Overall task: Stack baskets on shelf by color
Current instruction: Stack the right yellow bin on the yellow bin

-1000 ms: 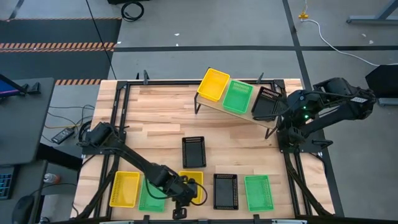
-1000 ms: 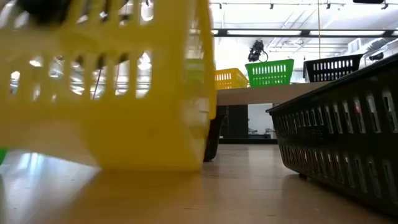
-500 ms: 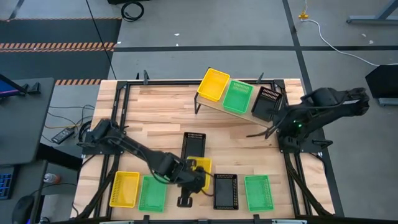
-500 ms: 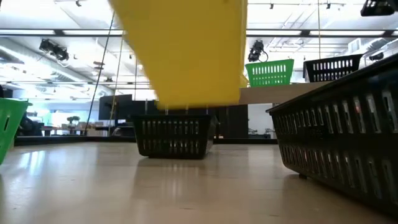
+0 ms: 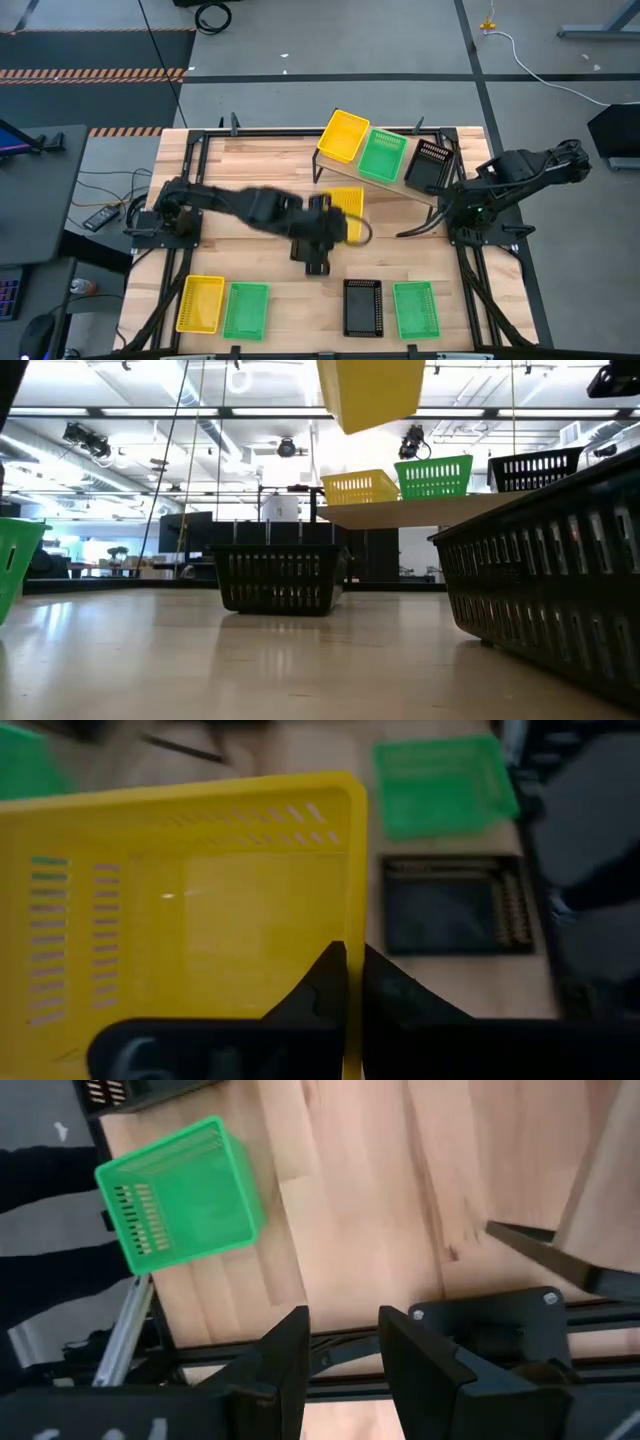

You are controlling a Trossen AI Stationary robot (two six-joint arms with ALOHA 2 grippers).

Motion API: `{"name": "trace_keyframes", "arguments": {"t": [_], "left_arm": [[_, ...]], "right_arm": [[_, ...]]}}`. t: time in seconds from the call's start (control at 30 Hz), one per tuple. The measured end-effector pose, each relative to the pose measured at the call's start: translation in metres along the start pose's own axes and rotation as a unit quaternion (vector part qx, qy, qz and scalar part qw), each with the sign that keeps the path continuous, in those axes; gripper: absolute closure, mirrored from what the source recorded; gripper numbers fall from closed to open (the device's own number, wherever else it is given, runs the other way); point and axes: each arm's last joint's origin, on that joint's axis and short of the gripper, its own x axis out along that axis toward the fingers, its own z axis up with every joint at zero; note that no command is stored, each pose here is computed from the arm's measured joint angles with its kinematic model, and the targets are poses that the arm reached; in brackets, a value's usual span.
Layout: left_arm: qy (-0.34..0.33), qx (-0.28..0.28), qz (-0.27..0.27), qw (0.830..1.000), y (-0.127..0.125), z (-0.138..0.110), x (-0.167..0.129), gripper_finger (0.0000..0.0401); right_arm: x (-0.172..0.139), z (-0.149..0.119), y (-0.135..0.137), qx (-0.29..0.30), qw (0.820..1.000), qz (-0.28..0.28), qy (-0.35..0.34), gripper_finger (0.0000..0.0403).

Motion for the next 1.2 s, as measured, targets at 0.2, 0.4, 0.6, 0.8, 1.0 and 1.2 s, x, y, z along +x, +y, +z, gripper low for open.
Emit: {"name": "trace_keyframes", "arguments": {"t": [0.2,0.4,0.6,0.8,1.0,1.2], "left_arm": [[-0.011,0.045,0.069,0.997,0.058,0.013,-0.015,0.0392],[0.027,0.105,0.099,0.989,0.108,0.009,-0.014,0.0391],[0.057,0.167,0.127,0.976,0.16,0.003,-0.016,0.0391],[0.053,0.196,0.106,0.973,0.207,-0.005,-0.017,0.0391],[0.041,0.209,0.098,0.972,0.232,-0.008,-0.008,0.039],[0.06,0.235,0.077,0.967,0.238,-0.011,0.017,0.039]], "right_arm": [[-0.001,0.0,-0.003,-0.007,0.999,-0.028,-0.023,0.0275],[-0.002,-0.001,-0.004,0.037,0.998,-0.027,-0.032,0.0275],[-0.002,0.002,-0.001,0.105,0.993,-0.007,-0.048,0.0275],[-0.003,0.009,0.004,0.125,0.989,0.013,-0.08,0.0275],[-0.002,0.012,0.004,0.142,0.986,0.006,-0.093,0.0275],[-0.001,0.013,0.005,0.142,0.986,0.003,-0.089,0.0275]]}}
